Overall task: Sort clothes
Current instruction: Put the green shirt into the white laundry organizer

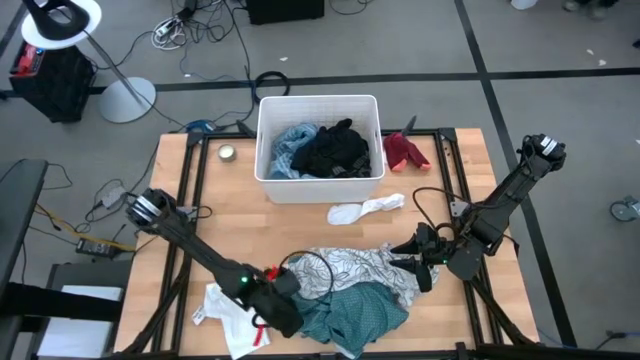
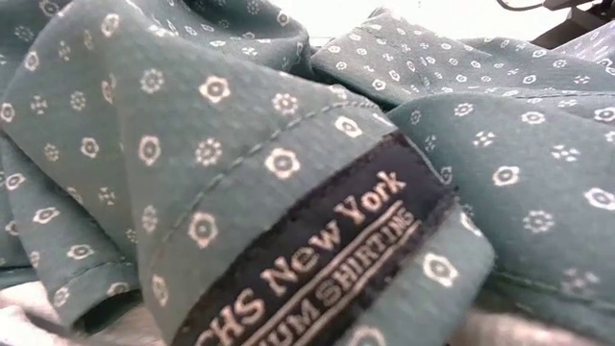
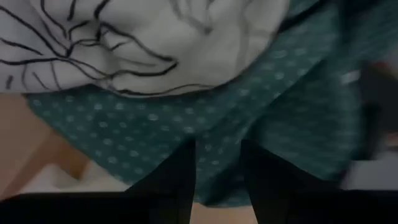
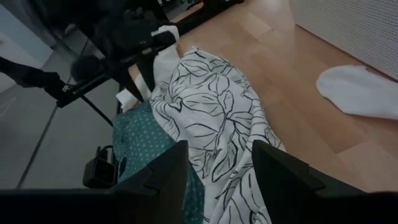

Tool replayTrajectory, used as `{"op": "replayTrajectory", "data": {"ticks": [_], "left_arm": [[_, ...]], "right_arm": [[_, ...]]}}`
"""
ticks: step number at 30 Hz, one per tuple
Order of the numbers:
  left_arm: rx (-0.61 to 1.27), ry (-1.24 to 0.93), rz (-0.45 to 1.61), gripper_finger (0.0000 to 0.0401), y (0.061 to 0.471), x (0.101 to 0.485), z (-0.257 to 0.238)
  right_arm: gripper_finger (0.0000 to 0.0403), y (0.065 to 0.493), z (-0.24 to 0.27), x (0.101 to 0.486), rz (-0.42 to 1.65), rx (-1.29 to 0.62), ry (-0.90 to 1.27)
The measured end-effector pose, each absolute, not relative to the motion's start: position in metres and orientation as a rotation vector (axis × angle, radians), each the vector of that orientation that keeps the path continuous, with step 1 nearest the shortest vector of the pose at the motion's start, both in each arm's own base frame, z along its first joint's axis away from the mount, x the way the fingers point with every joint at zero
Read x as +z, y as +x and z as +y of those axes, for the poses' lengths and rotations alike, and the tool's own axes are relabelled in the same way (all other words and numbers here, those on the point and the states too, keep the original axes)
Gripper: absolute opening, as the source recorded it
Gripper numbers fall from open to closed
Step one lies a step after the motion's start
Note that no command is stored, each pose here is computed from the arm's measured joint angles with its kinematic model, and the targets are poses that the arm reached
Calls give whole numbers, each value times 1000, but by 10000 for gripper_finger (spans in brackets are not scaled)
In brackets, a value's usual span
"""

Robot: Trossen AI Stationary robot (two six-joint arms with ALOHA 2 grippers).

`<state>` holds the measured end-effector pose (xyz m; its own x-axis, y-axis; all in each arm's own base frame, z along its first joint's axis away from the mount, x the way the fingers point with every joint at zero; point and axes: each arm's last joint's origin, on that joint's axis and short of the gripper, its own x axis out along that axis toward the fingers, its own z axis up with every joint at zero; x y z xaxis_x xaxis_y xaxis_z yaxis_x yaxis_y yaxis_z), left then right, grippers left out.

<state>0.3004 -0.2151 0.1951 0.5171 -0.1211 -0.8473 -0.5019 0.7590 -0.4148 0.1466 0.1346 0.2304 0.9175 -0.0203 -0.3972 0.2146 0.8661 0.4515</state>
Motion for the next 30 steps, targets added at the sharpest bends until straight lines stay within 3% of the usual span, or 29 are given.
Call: {"op": "replayTrajectory", "data": {"ticks": [6,13,16,18,22,30], "left_arm": [[256,-524,1105,131,317,182,-227],[248,-474,1168,129,326,153,-234],[273,-498,1171,93,327,151,-233],[269,-484,1167,38,327,152,-233],[258,-475,1120,7,325,169,-232],[287,-373,973,2,322,236,-224]], "right_arm": [[181,147,135,231,392,-126,514],[181,147,135,231,392,-126,513],[181,147,135,231,391,-126,513],[181,147,135,231,392,-126,513],[181,147,135,231,392,-126,511],[179,147,135,231,391,-127,511]]}}
